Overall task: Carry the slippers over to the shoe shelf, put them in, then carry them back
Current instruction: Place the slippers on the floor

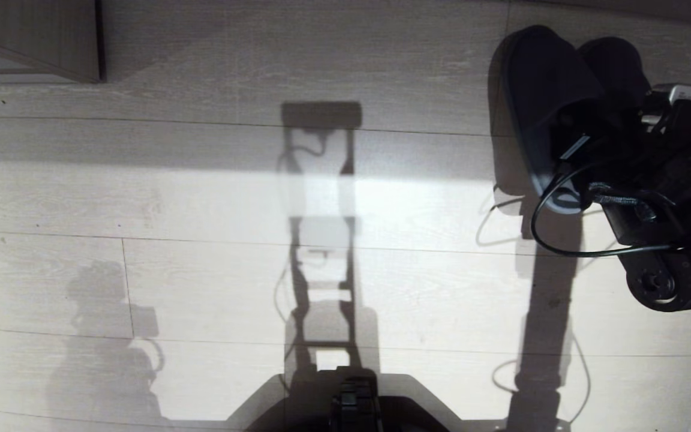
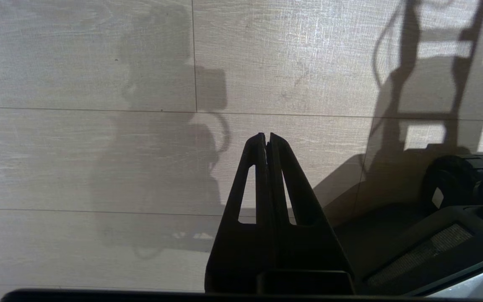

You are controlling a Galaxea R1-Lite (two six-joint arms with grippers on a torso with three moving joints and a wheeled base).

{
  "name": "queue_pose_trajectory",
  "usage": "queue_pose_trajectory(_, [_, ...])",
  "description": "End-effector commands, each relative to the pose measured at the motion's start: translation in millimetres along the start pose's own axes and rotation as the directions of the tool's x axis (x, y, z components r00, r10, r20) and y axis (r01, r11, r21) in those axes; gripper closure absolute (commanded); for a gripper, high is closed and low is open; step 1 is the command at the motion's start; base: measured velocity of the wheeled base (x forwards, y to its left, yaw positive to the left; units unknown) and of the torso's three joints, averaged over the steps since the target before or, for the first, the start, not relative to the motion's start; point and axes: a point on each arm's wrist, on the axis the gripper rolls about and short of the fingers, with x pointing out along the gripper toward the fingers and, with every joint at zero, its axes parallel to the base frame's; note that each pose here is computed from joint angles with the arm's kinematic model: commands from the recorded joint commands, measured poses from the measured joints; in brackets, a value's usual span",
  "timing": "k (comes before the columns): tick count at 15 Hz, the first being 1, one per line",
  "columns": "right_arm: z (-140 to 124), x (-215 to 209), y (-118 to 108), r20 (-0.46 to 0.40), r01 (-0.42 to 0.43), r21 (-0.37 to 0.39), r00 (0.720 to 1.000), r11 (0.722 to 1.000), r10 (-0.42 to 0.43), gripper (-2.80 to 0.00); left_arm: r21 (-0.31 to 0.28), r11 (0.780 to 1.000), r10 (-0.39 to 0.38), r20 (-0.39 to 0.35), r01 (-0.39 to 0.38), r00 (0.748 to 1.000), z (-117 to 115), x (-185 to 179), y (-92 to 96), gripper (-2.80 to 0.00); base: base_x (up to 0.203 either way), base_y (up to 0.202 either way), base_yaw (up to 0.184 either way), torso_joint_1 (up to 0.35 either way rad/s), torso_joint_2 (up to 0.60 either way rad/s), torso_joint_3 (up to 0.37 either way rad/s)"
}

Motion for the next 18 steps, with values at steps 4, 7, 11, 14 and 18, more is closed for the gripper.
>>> queue_pose_trajectory(4, [-21.2,3.6,0.0,-0.032,0.008,-0.001,0.999,1.000,-0.008,0.00,-0.001,1.000,0.000,0.001,0.000,1.000,0.0,0.0,0.0,0.00,0.000,0.000,0.000,0.000,0.00,0.000])
queue_pose_trajectory(7, [-32.9,4.2,-0.8,-0.057,0.010,-0.006,0.998,1.000,-0.010,0.00,-0.002,1.000,0.000,0.001,0.000,1.000,0.0,0.0,0.0,0.00,0.000,0.000,0.000,0.000,0.00,0.000])
queue_pose_trajectory(11, [-39.5,3.2,-1.1,-0.075,0.010,-0.009,0.997,1.000,-0.011,-2.80,-0.002,1.000,0.000,0.001,0.000,1.000,0.0,0.0,0.0,0.00,0.000,0.000,0.000,0.000,0.00,0.000])
queue_pose_trajectory(14, [-46.9,2.1,-4.3,-0.094,0.017,-0.017,0.995,1.000,-0.018,-2.80,-0.003,1.000,0.000,0.001,0.000,1.000,0.0,0.0,0.0,0.00,0.000,0.000,0.000,0.000,0.00,0.000])
queue_pose_trajectory(18, [-50.2,-4.8,-5.6,-0.125,0.015,-0.022,0.992,1.000,-0.017,-2.80,-0.003,1.000,0.000,0.001,0.000,1.000,0.0,0.0,0.0,0.00,0.000,0.000,0.000,0.000,0.00,0.000])
